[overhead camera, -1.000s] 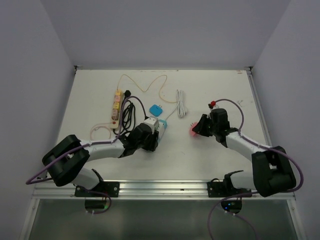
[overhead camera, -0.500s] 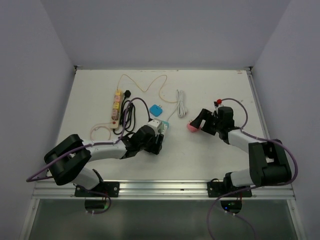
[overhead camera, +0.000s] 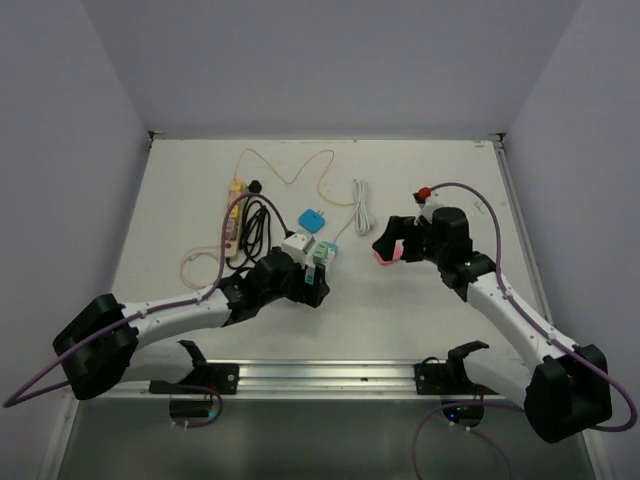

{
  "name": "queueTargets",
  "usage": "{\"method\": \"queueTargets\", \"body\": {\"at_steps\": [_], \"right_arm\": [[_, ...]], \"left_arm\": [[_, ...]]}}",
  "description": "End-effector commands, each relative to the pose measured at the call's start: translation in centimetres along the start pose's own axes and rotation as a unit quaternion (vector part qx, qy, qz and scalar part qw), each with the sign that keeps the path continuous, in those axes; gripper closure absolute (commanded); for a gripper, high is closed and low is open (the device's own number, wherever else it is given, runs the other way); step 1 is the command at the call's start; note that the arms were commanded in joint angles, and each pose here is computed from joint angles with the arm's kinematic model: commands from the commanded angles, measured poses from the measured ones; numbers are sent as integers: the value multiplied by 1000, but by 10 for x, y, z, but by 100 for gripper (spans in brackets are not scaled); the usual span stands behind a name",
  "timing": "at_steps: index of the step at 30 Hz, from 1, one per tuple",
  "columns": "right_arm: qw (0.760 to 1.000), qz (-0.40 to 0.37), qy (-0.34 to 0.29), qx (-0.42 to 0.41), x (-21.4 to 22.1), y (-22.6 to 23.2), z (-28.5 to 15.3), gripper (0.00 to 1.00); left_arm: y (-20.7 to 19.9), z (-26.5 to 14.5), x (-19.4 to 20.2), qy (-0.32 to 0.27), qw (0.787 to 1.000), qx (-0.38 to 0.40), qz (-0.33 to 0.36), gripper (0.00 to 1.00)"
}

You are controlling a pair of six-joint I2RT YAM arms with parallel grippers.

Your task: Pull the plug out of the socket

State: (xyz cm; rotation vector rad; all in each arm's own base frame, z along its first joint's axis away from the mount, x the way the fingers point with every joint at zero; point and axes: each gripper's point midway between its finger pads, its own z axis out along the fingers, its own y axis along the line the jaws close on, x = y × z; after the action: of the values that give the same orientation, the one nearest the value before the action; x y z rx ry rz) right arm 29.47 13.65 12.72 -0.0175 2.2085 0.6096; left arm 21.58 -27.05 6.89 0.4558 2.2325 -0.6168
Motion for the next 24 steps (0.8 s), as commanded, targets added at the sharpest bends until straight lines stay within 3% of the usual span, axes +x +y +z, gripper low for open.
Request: {"method": "queueTargets", "body": {"at_steps": [1, 3, 8, 15, 24], "right_arm": [[993, -109, -17, -33, -18, 42, -15, 4], [988, -139, -22, -63, -21, 67, -16, 3], [967, -223, -8, -118, -12, 117, -8, 2], [939, -313, 15, -142, -2, 166, 17, 2], [919, -368, 39, -139, 15, 177, 49, 6]], "left_arm": [[-5, -17, -17, -46, 999, 15, -23, 0], [-1, -26, -24, -75, 997, 11, -27, 0], [17, -33, 2, -90, 995, 3, -33, 2], [25, -44, 2, -134, 990, 6, -44, 3], [23, -40, -7, -177, 983, 22, -52, 6]]}}
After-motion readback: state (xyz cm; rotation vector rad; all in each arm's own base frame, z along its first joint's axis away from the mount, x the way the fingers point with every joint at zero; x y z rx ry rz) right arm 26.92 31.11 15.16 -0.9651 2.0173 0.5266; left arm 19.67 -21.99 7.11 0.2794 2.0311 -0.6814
